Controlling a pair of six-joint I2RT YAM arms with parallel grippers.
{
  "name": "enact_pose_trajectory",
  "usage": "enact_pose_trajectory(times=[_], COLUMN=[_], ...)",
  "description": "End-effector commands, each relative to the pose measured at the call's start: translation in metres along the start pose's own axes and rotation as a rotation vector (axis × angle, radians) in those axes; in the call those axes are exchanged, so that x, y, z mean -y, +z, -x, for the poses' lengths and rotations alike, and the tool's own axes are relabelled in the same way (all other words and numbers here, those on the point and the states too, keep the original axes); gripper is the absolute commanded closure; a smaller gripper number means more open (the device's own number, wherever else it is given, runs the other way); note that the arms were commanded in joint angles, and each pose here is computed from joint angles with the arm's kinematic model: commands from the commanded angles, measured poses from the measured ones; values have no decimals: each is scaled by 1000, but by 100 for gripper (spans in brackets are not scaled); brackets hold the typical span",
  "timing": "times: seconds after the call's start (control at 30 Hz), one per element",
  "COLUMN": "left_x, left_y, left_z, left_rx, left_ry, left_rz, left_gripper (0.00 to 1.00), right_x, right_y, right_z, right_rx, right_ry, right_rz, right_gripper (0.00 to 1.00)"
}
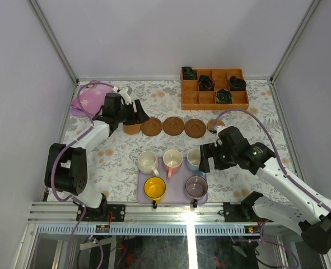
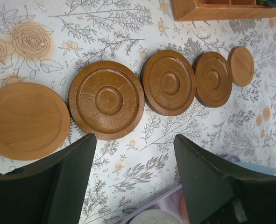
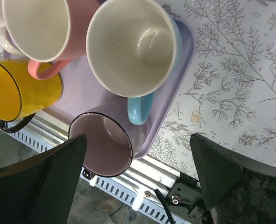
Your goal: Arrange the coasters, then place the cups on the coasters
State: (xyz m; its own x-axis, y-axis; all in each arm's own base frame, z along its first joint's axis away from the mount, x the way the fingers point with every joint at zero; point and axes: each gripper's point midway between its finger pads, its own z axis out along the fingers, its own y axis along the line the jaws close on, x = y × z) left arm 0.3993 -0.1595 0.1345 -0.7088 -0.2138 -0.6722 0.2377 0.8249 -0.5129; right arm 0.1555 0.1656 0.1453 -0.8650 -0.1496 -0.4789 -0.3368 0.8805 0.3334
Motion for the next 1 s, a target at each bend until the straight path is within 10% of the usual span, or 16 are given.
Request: enact_pose_trajectory(times=[0.0, 0.97], left_x=[5, 0], left_y=[1, 5], left_z=[5, 0], left_rx=[38, 19], left_ry=[23, 35], left_rz=[-10, 6], left_gripper=[32, 32], right_x=[-6, 5], right_y=[16, 67], right_z=[5, -3], right_rx=[21, -74], right_ry=[-12, -46], right_rz=[-7, -109], right_gripper=[0, 39])
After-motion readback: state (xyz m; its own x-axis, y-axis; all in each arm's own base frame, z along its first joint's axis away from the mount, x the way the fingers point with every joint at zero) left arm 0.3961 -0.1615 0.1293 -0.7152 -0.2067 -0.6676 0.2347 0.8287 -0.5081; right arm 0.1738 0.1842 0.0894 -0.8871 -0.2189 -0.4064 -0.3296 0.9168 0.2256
